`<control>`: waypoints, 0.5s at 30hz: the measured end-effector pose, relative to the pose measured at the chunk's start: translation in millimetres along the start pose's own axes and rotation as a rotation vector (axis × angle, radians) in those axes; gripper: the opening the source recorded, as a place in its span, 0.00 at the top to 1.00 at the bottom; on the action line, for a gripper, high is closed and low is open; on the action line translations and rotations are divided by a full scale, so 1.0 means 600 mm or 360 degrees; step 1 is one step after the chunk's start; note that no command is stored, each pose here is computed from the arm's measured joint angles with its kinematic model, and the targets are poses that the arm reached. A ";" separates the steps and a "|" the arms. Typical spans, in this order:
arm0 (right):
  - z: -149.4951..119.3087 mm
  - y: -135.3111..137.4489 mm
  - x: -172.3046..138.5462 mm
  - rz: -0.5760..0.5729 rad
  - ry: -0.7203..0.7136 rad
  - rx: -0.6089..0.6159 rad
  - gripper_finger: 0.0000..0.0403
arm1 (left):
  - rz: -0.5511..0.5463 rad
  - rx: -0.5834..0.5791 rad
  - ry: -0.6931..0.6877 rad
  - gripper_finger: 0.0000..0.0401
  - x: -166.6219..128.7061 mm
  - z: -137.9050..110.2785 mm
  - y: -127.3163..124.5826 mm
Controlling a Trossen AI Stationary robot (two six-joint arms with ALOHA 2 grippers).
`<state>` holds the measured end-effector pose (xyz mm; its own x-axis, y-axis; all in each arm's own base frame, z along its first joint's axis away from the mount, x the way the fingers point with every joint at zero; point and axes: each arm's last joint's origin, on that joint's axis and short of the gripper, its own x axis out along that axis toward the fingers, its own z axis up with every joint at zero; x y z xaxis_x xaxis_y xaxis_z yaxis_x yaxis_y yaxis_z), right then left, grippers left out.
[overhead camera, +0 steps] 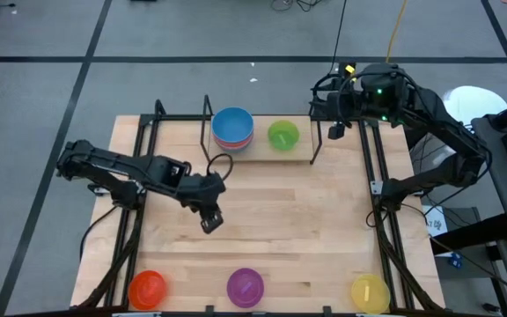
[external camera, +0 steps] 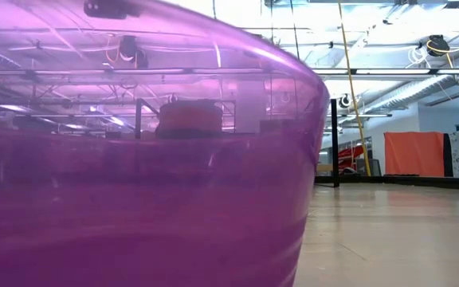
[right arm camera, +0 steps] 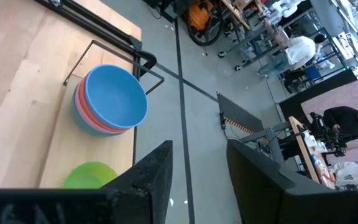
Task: Place and stack bowls onto a shelf
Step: Stack the violet bowl on top of the green bowl on the shelf
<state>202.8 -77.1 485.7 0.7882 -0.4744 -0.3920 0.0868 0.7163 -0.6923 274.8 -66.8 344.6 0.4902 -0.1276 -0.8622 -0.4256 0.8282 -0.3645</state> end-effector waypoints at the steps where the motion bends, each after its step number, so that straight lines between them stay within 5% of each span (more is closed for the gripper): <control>1: 0.000 0.000 0.000 -0.0001 -0.0001 0.0000 0.64 | -0.0026 0.0014 -0.0010 0.86 0.001 -0.002 -0.005; 15: 0.000 -0.002 -0.008 -0.0015 -0.0016 0.0005 0.64 | -0.0095 -0.0101 0.0167 0.70 0.115 -0.099 -0.009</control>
<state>198.7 -75.7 488.2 0.7935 -0.4758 -0.3794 0.0961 0.7136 -0.6940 266.1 -112.5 266.3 0.4352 -0.2347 -0.8692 -0.4468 0.7819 -0.4348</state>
